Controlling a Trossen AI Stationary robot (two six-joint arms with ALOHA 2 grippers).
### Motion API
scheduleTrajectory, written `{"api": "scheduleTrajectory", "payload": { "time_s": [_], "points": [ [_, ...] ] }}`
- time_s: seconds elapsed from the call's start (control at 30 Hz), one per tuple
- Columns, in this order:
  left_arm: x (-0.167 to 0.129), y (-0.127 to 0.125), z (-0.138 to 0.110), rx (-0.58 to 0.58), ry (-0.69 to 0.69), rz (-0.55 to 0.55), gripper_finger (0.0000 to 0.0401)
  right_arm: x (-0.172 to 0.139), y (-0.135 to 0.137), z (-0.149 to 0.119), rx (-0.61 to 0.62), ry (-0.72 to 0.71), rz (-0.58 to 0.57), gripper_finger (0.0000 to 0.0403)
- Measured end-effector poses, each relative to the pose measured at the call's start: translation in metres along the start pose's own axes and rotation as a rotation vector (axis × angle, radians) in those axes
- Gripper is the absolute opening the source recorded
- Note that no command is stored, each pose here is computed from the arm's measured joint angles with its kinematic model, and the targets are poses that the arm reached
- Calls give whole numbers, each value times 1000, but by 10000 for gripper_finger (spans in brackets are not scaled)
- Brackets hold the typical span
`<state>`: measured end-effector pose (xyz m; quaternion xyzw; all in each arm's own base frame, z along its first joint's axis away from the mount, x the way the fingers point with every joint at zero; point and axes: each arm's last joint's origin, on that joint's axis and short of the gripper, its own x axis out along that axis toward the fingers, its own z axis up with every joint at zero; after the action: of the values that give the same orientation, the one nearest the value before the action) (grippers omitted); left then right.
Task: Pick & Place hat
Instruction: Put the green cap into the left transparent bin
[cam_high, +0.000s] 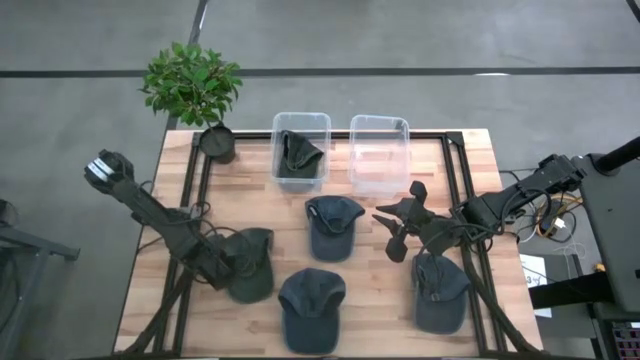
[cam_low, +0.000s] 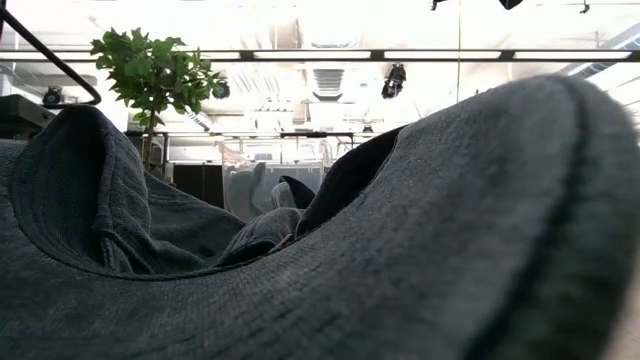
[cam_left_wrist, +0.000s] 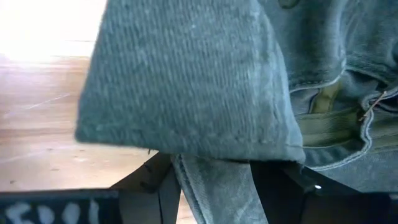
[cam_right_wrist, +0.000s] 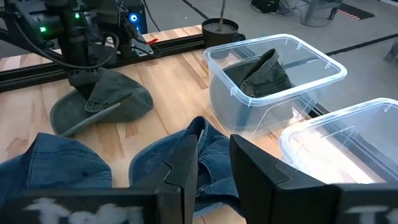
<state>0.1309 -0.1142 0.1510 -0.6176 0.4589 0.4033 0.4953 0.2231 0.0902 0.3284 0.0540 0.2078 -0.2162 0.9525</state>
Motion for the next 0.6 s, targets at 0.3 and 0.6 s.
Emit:
{"api": "scheduleTrajectory", "payload": {
  "time_s": [0.3,0.6],
  "points": [
    [2,1,1,5,2,-2,160,0,0,0,1,-1,0,91],
    [-6,-7,0,14,-107,-116,13,0,0,0,1,-1,0,91]
  ]
}}
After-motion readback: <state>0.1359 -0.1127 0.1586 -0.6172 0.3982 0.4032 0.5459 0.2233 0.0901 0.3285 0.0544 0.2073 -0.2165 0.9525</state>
